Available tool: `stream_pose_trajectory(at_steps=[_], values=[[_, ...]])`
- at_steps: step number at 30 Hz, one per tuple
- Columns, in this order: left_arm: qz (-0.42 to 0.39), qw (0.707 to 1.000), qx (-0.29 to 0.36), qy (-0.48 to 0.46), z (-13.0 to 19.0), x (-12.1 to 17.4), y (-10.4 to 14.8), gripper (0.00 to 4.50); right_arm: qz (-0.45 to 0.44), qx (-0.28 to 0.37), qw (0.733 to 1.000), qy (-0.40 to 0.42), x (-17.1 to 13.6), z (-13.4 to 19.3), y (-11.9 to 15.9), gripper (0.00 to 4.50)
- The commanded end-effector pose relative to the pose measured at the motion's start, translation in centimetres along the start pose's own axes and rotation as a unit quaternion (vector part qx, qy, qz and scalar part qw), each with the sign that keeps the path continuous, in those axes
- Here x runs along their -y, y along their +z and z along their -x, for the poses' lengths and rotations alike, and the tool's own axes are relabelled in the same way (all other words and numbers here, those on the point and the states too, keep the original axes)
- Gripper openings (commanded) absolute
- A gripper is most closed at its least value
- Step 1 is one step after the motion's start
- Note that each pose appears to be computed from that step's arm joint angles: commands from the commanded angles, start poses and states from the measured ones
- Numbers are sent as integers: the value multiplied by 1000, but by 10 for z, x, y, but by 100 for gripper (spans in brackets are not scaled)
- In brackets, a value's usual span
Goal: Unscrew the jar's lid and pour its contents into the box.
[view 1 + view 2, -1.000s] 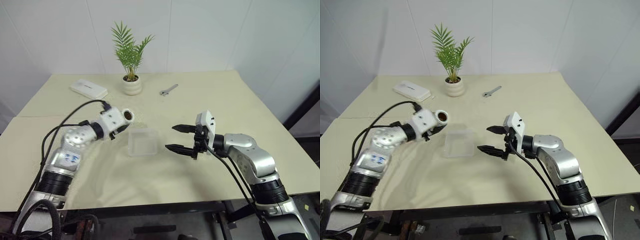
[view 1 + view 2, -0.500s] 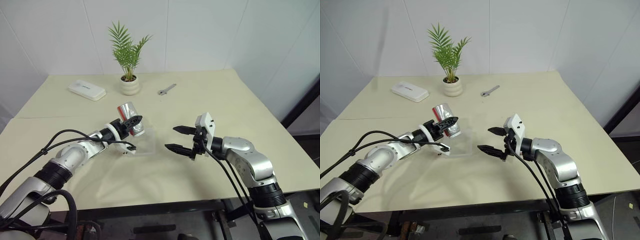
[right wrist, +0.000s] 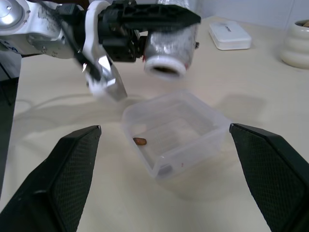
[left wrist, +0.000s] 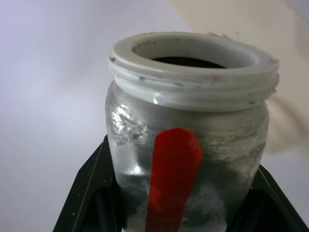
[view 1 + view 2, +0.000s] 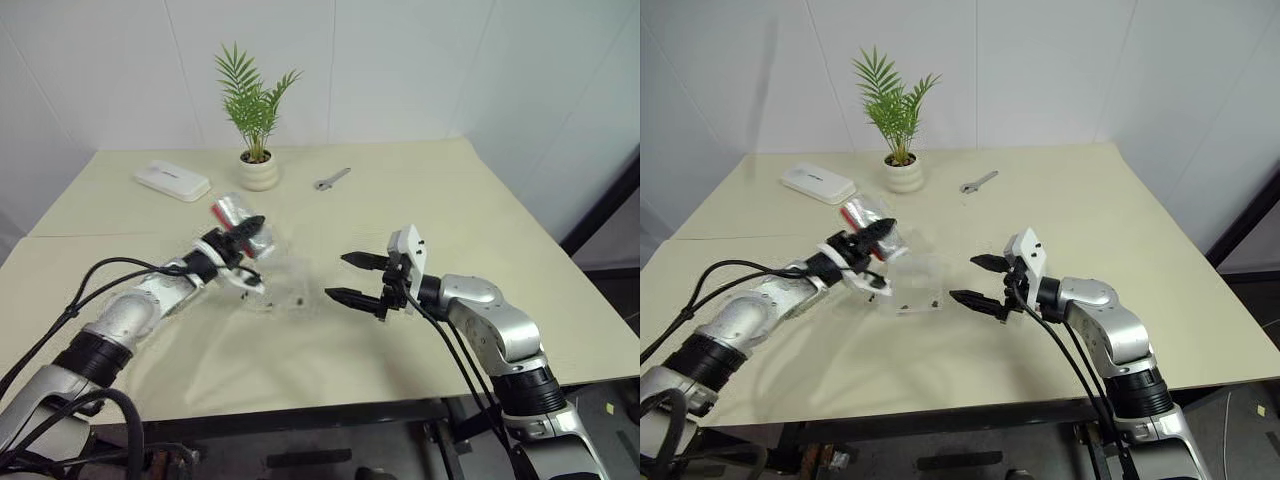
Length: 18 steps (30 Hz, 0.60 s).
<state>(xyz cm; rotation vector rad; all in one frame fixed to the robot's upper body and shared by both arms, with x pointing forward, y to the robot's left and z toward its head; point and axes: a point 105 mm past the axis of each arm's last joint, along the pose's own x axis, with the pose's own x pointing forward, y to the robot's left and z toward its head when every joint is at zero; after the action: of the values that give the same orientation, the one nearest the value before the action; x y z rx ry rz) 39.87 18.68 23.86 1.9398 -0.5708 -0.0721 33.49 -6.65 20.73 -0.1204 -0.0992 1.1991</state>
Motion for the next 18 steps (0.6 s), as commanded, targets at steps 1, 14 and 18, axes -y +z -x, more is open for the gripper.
stream_pose_trajectory(at_steps=[1,14,18], values=[[272,955,-113,-29,14,3,-50,193,25,18,999,18,-4,4,12,449],[796,505,-319,100,102,97,-140,193,142,49,988,30,5,8,15,449],[795,505,-298,155,112,99,-149,193,141,51,988,26,9,10,14,449]])
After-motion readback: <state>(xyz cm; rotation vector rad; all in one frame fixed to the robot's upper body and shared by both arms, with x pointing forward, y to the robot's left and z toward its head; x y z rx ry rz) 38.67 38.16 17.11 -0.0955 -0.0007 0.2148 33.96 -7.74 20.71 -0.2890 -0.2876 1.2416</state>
